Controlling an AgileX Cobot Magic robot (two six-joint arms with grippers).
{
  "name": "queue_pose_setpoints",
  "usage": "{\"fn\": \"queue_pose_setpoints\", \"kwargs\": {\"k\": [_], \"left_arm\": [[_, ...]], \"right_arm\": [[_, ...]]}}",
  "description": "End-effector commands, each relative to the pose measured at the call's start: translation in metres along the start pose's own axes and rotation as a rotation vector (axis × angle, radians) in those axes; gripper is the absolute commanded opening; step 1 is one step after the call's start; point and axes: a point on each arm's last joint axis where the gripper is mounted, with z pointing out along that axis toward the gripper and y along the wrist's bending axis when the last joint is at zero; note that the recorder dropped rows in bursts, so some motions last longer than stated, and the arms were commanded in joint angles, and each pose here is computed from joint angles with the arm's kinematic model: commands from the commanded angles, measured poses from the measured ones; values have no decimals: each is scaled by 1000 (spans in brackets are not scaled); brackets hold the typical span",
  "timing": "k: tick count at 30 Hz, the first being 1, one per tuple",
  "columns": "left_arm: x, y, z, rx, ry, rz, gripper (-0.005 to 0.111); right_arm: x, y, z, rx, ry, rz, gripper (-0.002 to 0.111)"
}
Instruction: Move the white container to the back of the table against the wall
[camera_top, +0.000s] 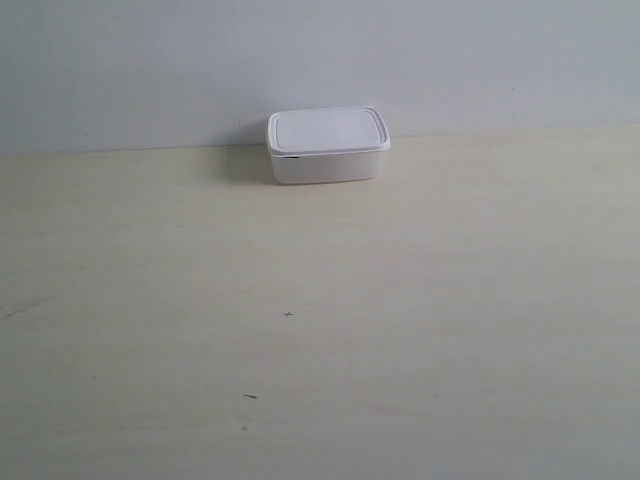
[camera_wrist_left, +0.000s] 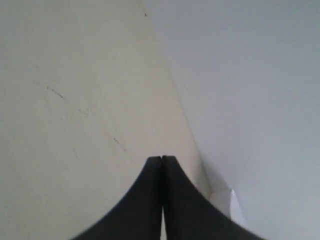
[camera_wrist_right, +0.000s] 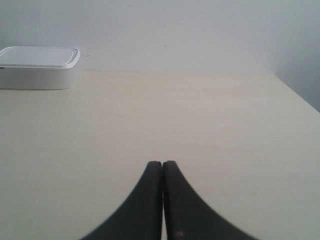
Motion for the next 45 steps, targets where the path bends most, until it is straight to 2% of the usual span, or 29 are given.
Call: {"fn": "queue_pose_setpoints", "kwargs": {"k": [1,4,5,11,12,14,24,45], "left_arm": [[4,-1,-1,12,54,-93,0],[7,-2,-1,27,99,-98,0],[8,-2,-1,34,107,-25,0],[15,-6,-2,142,155,700,0],[15,-6,-2,157,153,800,0],[15,-6,-2,163,146,887,0],[9,-4,-1,119,79,1064,0],[8,-4,-1,119,76,1068,0]], "right_arm": [[1,-1,0,12,-6,-8,0],[1,-1,0,12,-6,-7,0],[1,-1,0,12,-6,-7,0],[1,-1,0,12,-6,-7,0],[1,-1,0,12,-6,-7,0],[1,-1,0,12,-6,-7,0],[1,-1,0,12,-6,-7,0],[1,-1,0,12,-6,-7,0]]}}
